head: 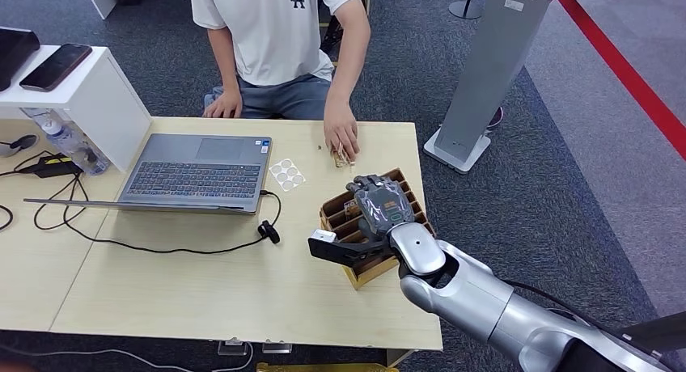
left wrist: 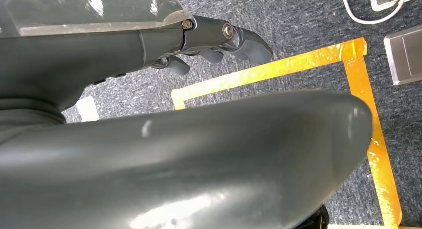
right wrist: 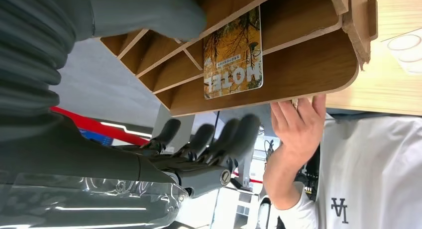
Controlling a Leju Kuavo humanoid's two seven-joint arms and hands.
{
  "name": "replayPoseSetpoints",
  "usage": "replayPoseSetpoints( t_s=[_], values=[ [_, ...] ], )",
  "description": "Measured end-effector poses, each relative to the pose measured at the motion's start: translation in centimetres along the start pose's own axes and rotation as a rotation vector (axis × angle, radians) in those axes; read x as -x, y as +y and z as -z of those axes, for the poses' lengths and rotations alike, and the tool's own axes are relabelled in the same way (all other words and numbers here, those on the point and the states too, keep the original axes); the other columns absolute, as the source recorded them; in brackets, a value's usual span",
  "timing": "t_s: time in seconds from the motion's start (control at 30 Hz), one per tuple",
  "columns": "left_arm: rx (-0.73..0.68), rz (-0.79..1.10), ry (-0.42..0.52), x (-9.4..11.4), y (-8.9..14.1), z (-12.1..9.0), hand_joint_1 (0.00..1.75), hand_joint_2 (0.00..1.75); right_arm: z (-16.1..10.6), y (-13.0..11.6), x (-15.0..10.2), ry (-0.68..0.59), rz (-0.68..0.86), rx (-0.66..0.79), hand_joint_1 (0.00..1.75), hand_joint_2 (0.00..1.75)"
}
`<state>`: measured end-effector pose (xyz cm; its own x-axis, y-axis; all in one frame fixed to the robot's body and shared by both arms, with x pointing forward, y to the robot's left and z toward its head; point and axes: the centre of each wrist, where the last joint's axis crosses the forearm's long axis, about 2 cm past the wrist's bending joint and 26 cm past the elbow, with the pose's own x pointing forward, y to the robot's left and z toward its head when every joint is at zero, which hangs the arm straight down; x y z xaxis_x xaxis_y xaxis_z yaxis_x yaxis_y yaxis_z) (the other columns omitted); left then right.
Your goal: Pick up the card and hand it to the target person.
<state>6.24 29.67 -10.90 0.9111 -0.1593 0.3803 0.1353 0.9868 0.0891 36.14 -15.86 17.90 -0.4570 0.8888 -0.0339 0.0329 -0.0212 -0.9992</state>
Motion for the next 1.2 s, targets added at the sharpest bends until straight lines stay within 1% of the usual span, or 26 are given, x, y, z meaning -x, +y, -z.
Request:
replayPoseSetpoints(
  t_s=[0.17, 0.27, 0.43, 0.53, 0.57, 0.67, 0.73, 0.87, 0.97, 1.1, 1.2],
  values=[
    [0.001, 0.004, 0.001, 0.03, 0.0, -0.01, 0.0, 0.0, 0.01, 0.11, 0.03, 0.001, -0.002, -0.005, 0.79, 1.75],
    [0.002, 0.006, 0.002, 0.04, 0.0, -0.01, 0.0, 0.0, 0.01, 0.13, 0.05, 0.001, -0.001, -0.006, 0.89, 1.75],
    [0.003, 0.01, 0.002, 0.06, 0.0, -0.01, 0.0, 0.0, 0.04, 0.16, 0.09, 0.002, -0.005, -0.008, 0.91, 1.75],
    [0.003, 0.01, 0.002, 0.06, 0.01, -0.01, 0.0, 0.0, 0.04, 0.18, 0.09, 0.003, -0.007, -0.009, 1.06, 1.75],
    [0.003, 0.01, 0.001, 0.06, 0.02, -0.01, 0.0, 0.0, 0.04, 0.19, 0.09, 0.004, -0.007, -0.009, 1.17, 1.75],
    [0.003, 0.01, 0.001, 0.07, 0.05, -0.01, 0.0, 0.0, 0.04, 0.2, 0.1, 0.005, -0.008, -0.01, 1.37, 1.75],
    [0.003, 0.01, 0.001, 0.07, 0.06, -0.01, 0.0, 0.0, 0.05, 0.2, 0.1, 0.005, -0.008, -0.01, 1.42, 1.75],
    [0.003, 0.011, 0.001, 0.07, 0.07, -0.01, 0.0, 0.0, 0.1, 0.11, 0.13, 0.006, -0.01, -0.008, 1.68, 1.75],
    [0.002, 0.01, 0.0, 0.08, 0.09, -0.01, 0.0, 0.0, 0.16, 0.02, 0.16, 0.007, -0.011, -0.006, 1.71, 1.75],
    [0.011, 0.008, -0.006, 0.08, 0.12, -0.01, 0.0, 1.75, 0.17, 0.0, 0.17, 0.005, -0.011, -0.006, 1.69, 1.75],
    [0.033, 0.003, -0.018, 0.09, 0.09, -0.01, 0.0, 1.75, 0.18, -0.02, 0.17, 0.003, -0.01, -0.005, 1.68, 1.75]
  ],
)
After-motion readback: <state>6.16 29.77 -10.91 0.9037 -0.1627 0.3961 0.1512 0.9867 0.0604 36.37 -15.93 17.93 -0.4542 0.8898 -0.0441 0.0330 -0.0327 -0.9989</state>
